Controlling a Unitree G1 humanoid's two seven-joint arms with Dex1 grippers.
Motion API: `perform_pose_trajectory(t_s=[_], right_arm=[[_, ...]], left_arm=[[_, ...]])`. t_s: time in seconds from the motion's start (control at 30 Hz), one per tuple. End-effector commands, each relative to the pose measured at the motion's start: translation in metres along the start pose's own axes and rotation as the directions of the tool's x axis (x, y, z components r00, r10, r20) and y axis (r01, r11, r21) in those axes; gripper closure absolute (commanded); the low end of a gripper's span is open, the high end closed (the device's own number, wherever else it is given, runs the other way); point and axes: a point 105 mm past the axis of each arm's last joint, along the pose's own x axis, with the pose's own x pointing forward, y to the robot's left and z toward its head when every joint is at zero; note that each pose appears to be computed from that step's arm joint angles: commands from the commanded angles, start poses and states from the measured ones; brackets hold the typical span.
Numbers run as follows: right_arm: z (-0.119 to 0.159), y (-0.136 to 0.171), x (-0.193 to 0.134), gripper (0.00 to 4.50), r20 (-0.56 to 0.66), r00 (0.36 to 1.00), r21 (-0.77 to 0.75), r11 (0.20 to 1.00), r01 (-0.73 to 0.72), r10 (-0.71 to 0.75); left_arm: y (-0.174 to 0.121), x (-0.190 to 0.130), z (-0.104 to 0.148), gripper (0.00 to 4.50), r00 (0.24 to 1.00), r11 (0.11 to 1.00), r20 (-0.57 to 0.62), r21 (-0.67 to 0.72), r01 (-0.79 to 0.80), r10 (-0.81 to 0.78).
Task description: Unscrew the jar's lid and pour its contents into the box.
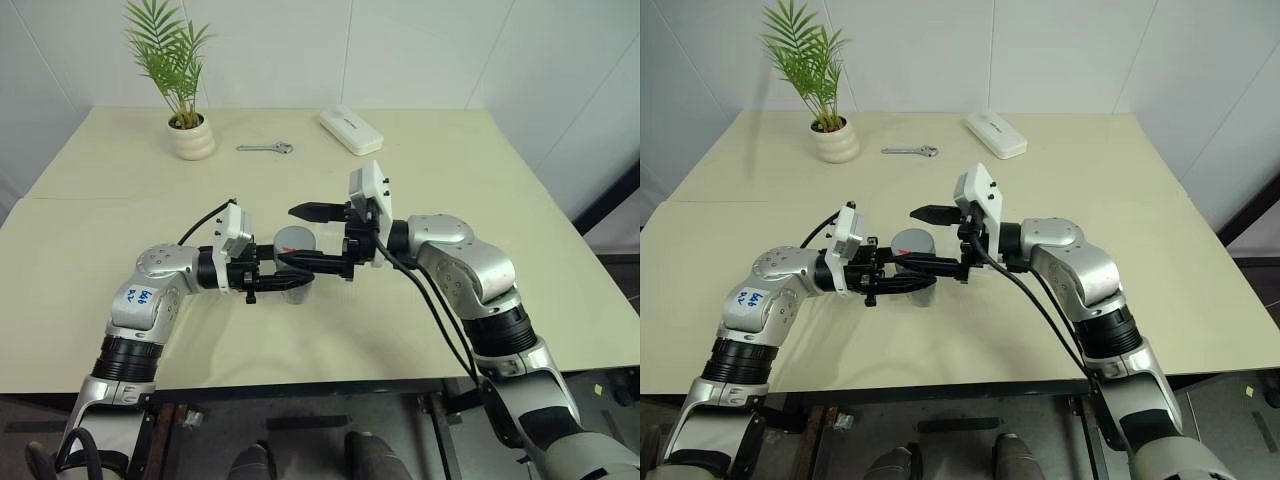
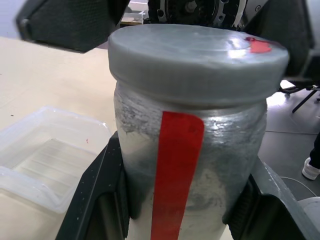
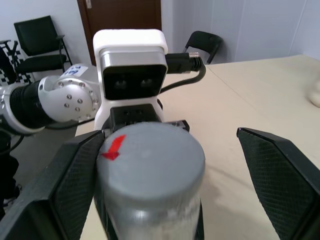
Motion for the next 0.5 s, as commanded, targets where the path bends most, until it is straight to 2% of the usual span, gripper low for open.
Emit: perform_pose_trajectory(t_s=[0.03, 0.37, 0.5], right_arm=[[0.014, -0.016, -0.035, 0.05, 0.028, 0.996, -0.018, 0.996, 0.082, -0.082], [0.010, -0.024, -0.074, 0.05, -0.026, 0.990, 0.007, 0.991, 0.135, -0.135], [0.022, -0.016, -0.067, 0.05, 0.018, 0.996, 0.013, 0.996, 0.092, -0.092]], left_arm=[[-0.004, 0.002, 0.014, 2.58, 0.999, 0.999, 0.032, 0.046, 0.027, -0.029], [-0.002, 0.000, 0.013, 2.58, 0.999, 0.999, 0.029, 0.047, 0.019, -0.020], [-0.001, -0.001, 0.013, 2.58, 1.000, 0.999, 0.027, 0.051, 0.015, -0.016]])
